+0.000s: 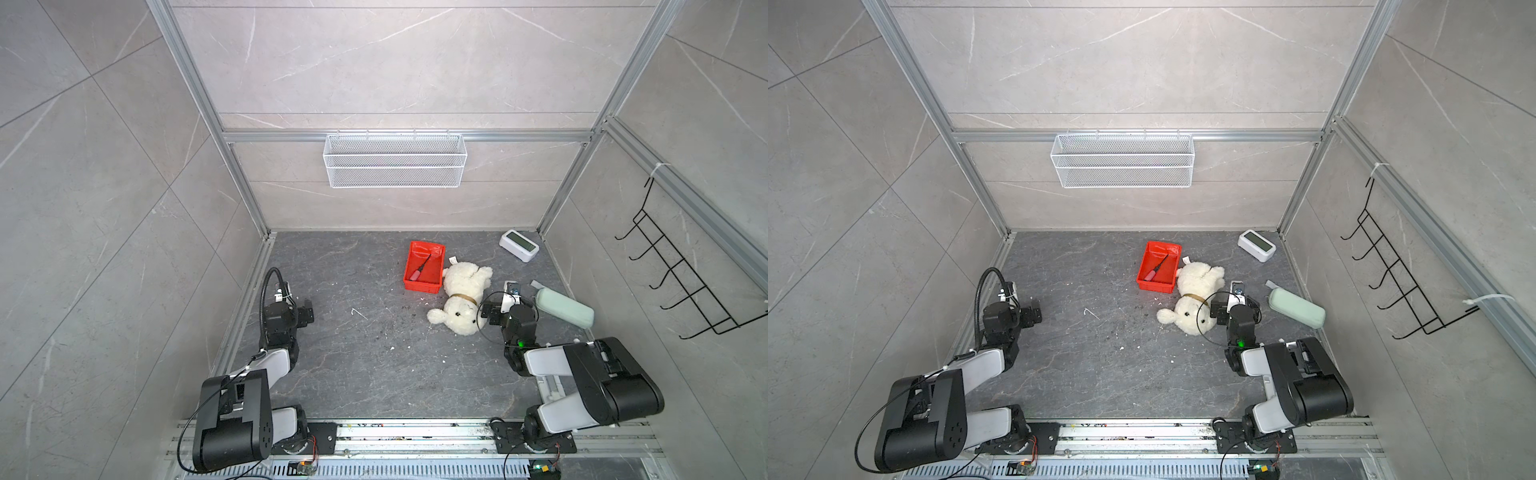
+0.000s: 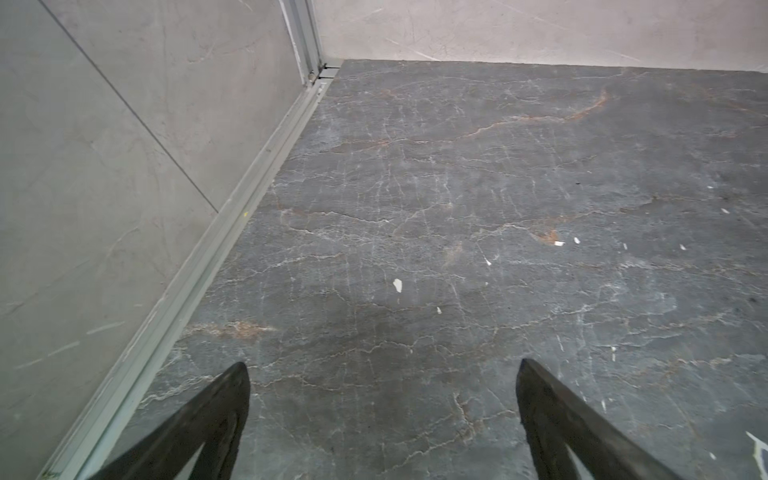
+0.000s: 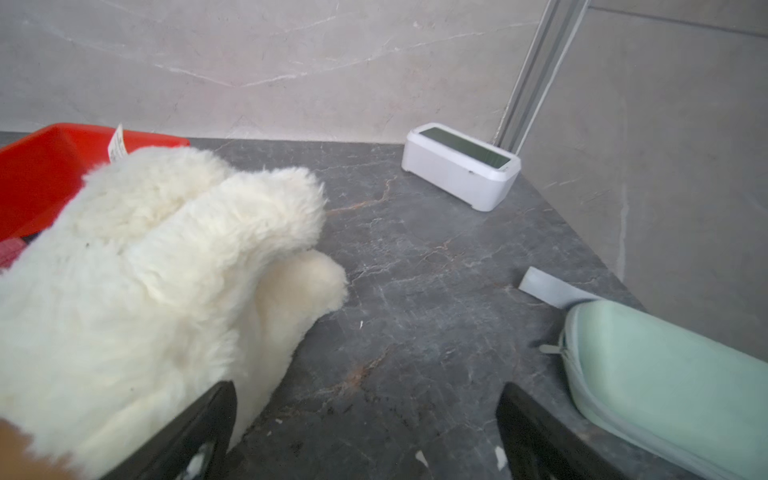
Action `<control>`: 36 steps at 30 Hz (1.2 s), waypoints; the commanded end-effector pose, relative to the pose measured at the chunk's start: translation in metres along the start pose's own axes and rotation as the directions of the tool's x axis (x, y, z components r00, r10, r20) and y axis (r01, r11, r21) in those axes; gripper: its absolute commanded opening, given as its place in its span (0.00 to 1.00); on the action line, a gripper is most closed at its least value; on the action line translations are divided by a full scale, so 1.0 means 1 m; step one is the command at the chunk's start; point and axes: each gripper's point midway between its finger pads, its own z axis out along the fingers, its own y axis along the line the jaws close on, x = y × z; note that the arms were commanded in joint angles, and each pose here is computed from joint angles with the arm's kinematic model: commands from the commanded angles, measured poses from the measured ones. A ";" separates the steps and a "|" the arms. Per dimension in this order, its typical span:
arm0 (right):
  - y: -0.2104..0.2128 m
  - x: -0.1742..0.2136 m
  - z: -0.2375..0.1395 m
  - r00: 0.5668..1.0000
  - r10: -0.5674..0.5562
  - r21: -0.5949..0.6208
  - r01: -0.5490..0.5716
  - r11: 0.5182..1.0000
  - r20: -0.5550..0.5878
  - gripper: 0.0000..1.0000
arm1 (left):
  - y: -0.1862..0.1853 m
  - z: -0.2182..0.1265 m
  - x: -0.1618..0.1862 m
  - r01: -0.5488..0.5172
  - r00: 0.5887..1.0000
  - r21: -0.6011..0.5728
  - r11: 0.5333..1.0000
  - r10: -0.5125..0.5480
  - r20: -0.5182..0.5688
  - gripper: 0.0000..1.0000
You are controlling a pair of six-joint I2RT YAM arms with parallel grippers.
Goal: Put the screwdriver in the bin
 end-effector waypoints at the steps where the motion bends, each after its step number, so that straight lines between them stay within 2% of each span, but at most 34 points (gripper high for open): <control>1: 0.008 -0.008 0.006 1.000 0.002 -0.043 -0.002 0.999 -0.004 1.00 | -0.007 -0.002 -0.013 0.027 0.998 0.048 0.998 -0.030 0.049 1.00; 6: 0.010 -0.008 0.011 1.000 0.000 -0.054 -0.002 0.999 -0.021 1.00 | -0.016 0.004 -0.021 0.092 0.989 0.102 0.991 -0.103 0.103 1.00; 11: 0.009 -0.008 0.012 1.000 0.001 -0.054 -0.002 0.999 -0.023 0.99 | -0.025 0.027 -0.001 0.068 0.995 0.138 0.988 -0.077 0.064 1.00; 12: 0.010 -0.008 0.012 1.000 0.000 -0.056 -0.002 0.998 -0.024 0.99 | -0.025 0.026 -0.003 0.073 0.993 0.139 0.988 -0.086 0.086 1.00; 14: 0.009 -0.008 0.012 1.000 0.001 -0.055 -0.002 0.999 -0.024 0.99 | -0.025 0.025 0.001 0.076 0.995 0.134 0.988 -0.085 0.059 1.00; 36: 0.010 -0.007 0.013 0.999 0.000 -0.060 -0.002 0.998 -0.032 0.99 | -0.026 0.026 0.000 0.065 0.996 0.138 0.988 -0.073 0.057 1.00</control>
